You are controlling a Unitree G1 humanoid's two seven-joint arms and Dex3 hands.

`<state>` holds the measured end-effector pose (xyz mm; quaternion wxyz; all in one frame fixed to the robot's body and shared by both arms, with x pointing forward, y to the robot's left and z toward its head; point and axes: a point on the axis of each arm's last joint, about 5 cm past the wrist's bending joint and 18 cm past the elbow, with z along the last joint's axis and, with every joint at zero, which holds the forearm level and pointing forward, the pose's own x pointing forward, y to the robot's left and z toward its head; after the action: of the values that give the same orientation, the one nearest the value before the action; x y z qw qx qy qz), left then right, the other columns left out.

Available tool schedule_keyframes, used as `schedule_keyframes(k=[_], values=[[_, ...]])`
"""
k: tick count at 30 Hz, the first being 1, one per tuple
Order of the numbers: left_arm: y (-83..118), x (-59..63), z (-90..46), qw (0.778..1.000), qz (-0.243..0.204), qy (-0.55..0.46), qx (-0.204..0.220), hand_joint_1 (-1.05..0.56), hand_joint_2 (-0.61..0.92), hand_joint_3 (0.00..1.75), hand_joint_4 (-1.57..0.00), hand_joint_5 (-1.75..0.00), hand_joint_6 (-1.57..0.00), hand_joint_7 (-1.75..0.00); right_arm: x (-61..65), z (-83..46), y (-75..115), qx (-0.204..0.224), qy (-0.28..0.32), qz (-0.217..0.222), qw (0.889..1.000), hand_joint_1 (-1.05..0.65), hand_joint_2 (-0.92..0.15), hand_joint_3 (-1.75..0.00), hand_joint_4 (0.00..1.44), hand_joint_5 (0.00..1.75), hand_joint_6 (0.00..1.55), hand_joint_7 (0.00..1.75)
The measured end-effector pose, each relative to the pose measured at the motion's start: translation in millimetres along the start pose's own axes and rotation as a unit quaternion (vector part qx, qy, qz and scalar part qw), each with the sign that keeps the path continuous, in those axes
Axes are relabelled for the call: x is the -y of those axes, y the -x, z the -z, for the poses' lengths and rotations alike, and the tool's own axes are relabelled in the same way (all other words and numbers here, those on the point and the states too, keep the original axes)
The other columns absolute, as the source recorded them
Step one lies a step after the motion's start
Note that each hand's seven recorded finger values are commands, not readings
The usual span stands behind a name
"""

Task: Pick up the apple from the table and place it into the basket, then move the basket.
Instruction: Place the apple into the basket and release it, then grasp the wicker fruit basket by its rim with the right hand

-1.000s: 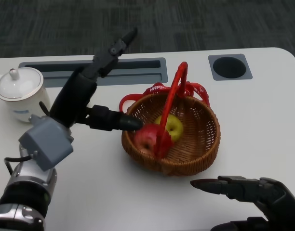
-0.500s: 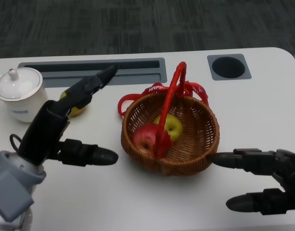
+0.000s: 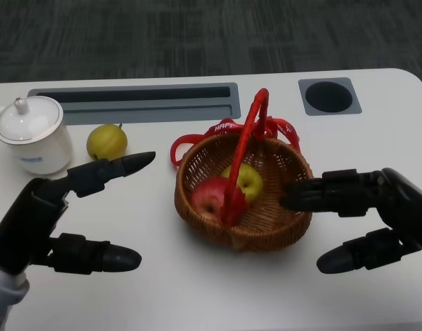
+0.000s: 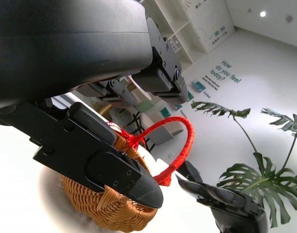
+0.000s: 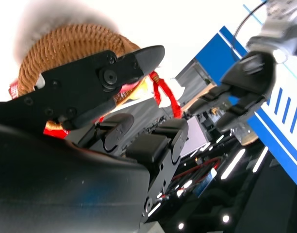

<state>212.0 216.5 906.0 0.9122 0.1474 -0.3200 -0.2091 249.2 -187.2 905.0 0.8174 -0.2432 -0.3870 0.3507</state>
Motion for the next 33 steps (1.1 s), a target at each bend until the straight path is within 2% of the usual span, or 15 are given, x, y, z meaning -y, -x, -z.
schedule_keyframes(k=[8, 12, 17, 20, 26, 33], values=[[11.6, -5.8, -7.4, 1.000, 0.005, -0.004, -0.007, -0.63, 0.66, 0.00, -0.69, -0.04, -0.65, -0.02, 15.4, 9.4, -10.6, -0.029, 0.059, -0.074, 0.995, -0.80, -0.89, -0.02, 0.49, 0.00, 0.47, 0.00], [15.0, -5.4, -10.7, 1.000, 0.006, -0.005, -0.007, -0.64, 0.66, 0.00, -0.71, -0.04, -0.67, -0.02, 26.9, 11.0, -20.5, -0.031, 0.116, -0.114, 0.986, -0.86, -0.92, -0.02, 0.52, 0.01, 0.49, 0.01], [17.5, -6.0, -15.5, 1.000, 0.004, -0.009, -0.004, -0.63, 0.67, 0.01, -0.73, -0.04, -0.68, -0.02, 32.6, 16.9, -25.3, -0.056, 0.171, -0.155, 0.971, -0.90, -0.92, -0.01, 0.56, 0.02, 0.52, 0.01], [20.5, -6.5, -16.8, 1.000, 0.002, -0.010, -0.009, -0.64, 0.67, 0.00, -0.75, -0.04, -0.69, -0.02, 32.8, 21.0, -25.0, -0.067, 0.207, -0.178, 0.960, -0.90, -0.92, -0.03, 0.58, 0.02, 0.53, 0.01], [18.6, -6.4, -18.5, 1.000, 0.003, -0.013, -0.004, -0.64, 0.67, 0.00, -0.78, -0.04, -0.71, -0.02, 27.3, 29.7, -32.0, -0.050, 0.278, -0.234, 0.930, -0.90, -0.92, -0.05, 0.58, 0.02, 0.51, 0.01], [15.9, -3.0, -19.9, 1.000, -0.002, -0.010, 0.006, -0.65, 0.66, 0.00, -0.82, -0.05, -0.74, -0.02, 20.1, 35.5, -41.0, -0.040, 0.305, -0.268, 0.913, -0.90, -0.92, -0.07, 0.60, 0.02, 0.52, 0.01]])
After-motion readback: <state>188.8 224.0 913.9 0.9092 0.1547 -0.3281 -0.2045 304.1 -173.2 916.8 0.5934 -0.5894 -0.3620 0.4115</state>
